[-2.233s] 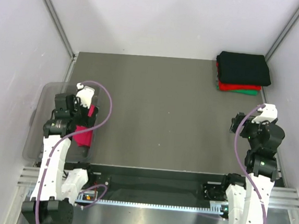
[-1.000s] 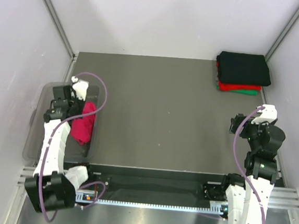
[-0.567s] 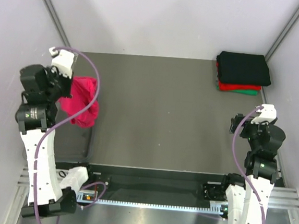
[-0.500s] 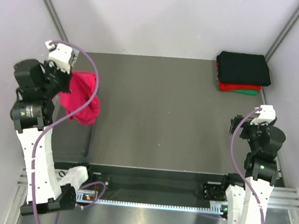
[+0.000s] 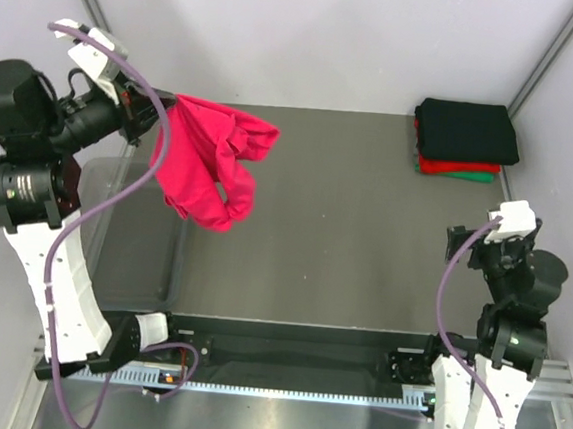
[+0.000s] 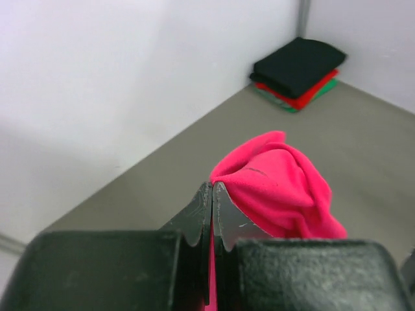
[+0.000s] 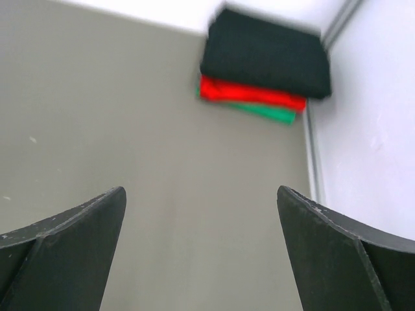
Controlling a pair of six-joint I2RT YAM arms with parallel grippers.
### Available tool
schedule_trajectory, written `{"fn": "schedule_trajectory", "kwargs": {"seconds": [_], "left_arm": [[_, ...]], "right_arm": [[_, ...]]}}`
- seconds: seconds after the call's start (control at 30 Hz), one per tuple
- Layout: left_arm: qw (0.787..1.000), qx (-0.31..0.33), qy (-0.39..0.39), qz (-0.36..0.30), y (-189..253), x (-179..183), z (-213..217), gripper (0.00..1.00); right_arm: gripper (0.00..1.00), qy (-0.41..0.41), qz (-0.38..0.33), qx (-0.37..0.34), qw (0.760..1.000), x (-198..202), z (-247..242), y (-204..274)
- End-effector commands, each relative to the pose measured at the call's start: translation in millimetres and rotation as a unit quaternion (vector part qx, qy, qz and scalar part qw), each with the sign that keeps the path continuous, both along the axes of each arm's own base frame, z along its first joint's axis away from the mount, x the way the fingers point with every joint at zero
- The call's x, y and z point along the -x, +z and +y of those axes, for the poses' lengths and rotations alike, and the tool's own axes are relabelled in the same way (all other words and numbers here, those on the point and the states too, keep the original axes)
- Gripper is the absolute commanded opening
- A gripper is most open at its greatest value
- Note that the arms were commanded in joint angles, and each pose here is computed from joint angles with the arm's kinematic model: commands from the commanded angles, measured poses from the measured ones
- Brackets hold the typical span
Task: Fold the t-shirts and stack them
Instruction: Move the tshirt to the center of the board
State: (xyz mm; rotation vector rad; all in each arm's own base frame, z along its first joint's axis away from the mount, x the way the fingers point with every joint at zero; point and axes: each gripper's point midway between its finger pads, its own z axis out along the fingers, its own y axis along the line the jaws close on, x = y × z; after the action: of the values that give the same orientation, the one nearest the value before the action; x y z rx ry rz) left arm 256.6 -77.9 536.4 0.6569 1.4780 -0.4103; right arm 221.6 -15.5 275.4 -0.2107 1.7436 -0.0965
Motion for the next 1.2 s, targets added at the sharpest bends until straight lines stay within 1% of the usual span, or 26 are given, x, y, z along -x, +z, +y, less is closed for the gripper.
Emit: {"fn": "schedule_trajectory", "kwargs": {"seconds": [0.0,0.03,0.07,0.1,0.13,0.17,0.23,0.3,0.33,0.4,0.53,0.6,0.63,0.73,0.8,0.83,0.87,0.9,0.93,0.97,1.0,1.03,1.07,1.1,1.13,1.17], "left_arm": [[0.996,0.036,-0.074,0.044,-5,-4,-26,0.0],[0.998,0.034,-0.034,0.051,-11,-24,-21,0.0],[0.998,0.025,-0.025,0.055,-16,-34,-25,0.0],[0.997,0.011,-0.055,0.06,-24,-34,-55,0.0],[0.997,-0.012,-0.044,0.068,-38,-52,-62,0.0],[0.996,-0.02,-0.039,0.075,-46,-62,-68,0.0],[0.992,-0.025,-0.056,0.113,-73,-81,-83,0.0],[0.987,-0.056,-0.062,0.136,-99,-90,-98,0.0],[0.984,-0.081,-0.069,0.143,-115,-98,-104,0.0],[0.979,-0.102,-0.087,0.156,-139,-98,-125,0.0],[0.965,-0.118,-0.123,0.197,-194,-100,-164,0.0],[0.957,-0.128,-0.144,0.218,-226,-97,-183,0.0],[0.958,-0.122,-0.145,0.216,-237,-107,-193,0.0],[0.948,-0.128,-0.162,0.243,-277,-117,-216,0.0],[0.947,-0.125,-0.176,0.24,-277,-122,-232,0.0],[0.942,-0.123,-0.183,0.255,-288,-125,-242,0.0],[0.944,-0.118,-0.191,0.242,-276,-127,-252,0.0],[0.94,-0.121,-0.196,0.252,-286,-131,-260,0.0],[0.945,-0.116,-0.193,0.238,-273,-138,-265,0.01],[0.946,-0.117,-0.189,0.238,-273,-142,-269,0.07],[0.946,-0.121,-0.181,0.241,-279,-150,-271,0.18],[0.954,-0.121,-0.167,0.218,-265,-161,-271,0.35],[0.962,-0.138,-0.121,0.202,-261,-176,-260,0.39],[0.967,-0.147,-0.095,0.185,-254,-186,-253,0.41],[0.972,-0.157,-0.063,0.164,-243,-195,-243,0.44],[0.975,-0.159,-0.03,0.151,-235,-204,-231,0.55]], "right_arm": [[1.0,0.048,-0.052,0.021,0.997,15,19,59],[1.0,0.067,-0.029,0.005,0.997,12,25,56],[1.0,0.077,-0.023,-0.006,0.997,10,29,61],[0.99,0.084,-0.031,-0.019,0.996,12,34,80],[1.0,0.104,-0.005,-0.041,0.994,3,39,78],[1.0,0.116,-0.014,-0.043,0.992,4,43,97],[1.0,0.136,0.002,-0.068,0.988,-6,49,103],[1.0,0.142,-0.01,-0.068,0.988,-10,50,116],[1.0,0.15,-0.009,-0.066,0.986,-13,51,115],[1.0,0.163,-0.012,-0.045,0.986,-18,50,108],[1.0,0.182,0.009,-0.019,0.983,-22,50,74],[1.0,0.203,0.037,-0.002,0.979,-22,51,45],[1.0,0.218,0.045,0.003,0.975,-20,55,36],[0.99,0.253,0.087,0.036,0.963,-14,58,-6],[0.98,0.273,0.105,0.063,0.954,-10,59,-27],[0.98,0.275,0.106,0.074,0.953,-8,58,-31],[0.98,0.288,0.107,0.091,0.947,-7,60,-38],[0.97,0.296,0.107,0.096,0.944,-5,62,-41],[0.97,0.309,0.105,0.099,0.94,-3,66,-46],[0.95,0.328,0.101,0.106,0.933,-1,73,-48],[0.94,0.343,0.096,0.108,0.928,-3,79,-50],[0.93,0.355,0.098,0.11,0.923,-3,85,-53],[0.9,0.389,0.104,0.115,0.908,1,103,-61],[0.9,0.379,0.107,0.138,0.909,-9,103,-66],[0.9,0.39,0.108,0.15,0.902,-11,111,-71],[0.89,0.409,0.115,0.158,0.891,-10,123,-82]]}}
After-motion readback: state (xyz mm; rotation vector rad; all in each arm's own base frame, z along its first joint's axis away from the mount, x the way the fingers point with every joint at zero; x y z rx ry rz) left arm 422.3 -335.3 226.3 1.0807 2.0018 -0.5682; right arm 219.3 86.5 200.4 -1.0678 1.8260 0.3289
